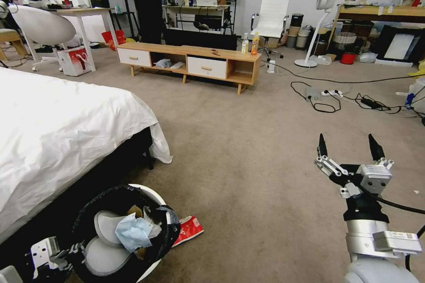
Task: Pick up the trash bin and place the garbage on the floor into it.
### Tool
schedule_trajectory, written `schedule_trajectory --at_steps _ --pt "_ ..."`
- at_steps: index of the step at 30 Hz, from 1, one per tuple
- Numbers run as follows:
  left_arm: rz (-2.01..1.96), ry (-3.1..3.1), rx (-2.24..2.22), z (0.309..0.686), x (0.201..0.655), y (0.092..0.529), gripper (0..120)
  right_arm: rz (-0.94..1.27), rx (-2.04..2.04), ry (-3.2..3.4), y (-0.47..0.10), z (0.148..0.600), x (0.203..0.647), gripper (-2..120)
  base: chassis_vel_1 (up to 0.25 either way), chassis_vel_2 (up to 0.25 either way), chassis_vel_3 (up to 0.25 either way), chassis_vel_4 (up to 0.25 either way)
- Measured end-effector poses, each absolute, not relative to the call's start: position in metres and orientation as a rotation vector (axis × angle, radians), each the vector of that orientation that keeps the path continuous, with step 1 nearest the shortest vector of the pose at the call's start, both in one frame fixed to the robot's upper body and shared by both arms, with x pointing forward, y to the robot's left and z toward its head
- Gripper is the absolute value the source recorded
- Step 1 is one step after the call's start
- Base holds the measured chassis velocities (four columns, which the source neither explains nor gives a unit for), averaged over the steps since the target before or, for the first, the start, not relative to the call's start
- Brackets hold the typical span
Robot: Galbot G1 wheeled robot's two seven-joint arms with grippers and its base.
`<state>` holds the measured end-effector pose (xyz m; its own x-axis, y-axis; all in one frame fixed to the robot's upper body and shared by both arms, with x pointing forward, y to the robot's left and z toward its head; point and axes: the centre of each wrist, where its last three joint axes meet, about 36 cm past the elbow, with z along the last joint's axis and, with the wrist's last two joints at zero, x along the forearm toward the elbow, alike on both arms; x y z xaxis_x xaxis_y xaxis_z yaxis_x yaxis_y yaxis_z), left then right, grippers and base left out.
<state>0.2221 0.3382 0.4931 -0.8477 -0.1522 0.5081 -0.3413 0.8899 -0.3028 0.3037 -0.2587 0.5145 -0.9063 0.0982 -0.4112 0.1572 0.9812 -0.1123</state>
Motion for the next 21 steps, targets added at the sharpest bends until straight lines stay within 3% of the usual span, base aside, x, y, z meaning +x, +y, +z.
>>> schedule_trajectory --at_steps 21 --pt "0.532 -2.557 0.372 0.4914 0.2161 0.3363 1 -0.164 0.104 2.723 -0.2579 0.5025 0.3113 100 0.0 0.0 0.0 0.0"
